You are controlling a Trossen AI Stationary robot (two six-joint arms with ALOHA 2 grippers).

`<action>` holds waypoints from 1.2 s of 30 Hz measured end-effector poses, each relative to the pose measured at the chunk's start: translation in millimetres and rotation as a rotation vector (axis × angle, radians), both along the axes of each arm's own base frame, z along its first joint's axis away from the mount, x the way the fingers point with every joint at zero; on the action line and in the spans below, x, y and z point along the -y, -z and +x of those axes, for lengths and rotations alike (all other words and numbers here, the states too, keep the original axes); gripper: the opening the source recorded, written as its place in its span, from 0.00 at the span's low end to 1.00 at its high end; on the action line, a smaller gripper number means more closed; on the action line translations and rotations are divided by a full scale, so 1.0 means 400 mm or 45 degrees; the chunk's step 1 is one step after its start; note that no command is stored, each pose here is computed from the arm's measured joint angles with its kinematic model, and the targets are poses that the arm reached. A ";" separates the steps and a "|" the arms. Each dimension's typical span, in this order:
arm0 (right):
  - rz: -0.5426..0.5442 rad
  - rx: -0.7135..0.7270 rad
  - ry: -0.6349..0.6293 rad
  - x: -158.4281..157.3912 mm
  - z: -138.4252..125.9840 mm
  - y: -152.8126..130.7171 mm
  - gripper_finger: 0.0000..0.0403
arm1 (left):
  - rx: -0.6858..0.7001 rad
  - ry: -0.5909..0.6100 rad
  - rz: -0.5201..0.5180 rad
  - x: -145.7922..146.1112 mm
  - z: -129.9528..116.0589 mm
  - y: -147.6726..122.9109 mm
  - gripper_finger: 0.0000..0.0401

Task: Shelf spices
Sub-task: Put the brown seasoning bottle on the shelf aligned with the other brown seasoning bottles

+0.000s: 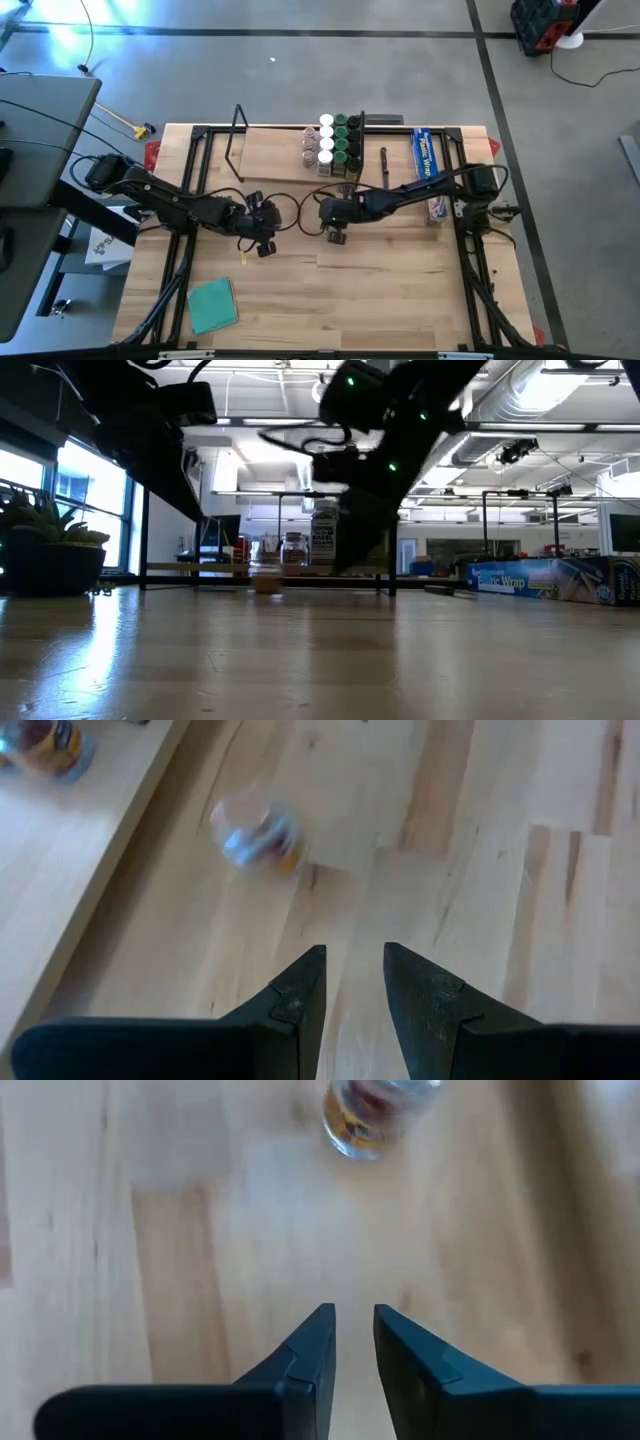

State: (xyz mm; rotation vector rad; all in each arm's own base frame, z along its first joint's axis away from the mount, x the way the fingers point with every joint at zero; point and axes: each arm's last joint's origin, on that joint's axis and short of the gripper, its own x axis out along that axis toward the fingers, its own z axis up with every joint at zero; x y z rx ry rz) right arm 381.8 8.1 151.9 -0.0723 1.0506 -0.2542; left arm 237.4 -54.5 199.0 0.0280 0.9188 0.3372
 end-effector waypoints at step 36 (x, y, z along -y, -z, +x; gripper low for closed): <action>0.000 -0.198 0.100 -0.176 -0.096 -0.041 0.16 | 0.007 -0.425 -0.084 -0.271 -0.045 0.134 0.64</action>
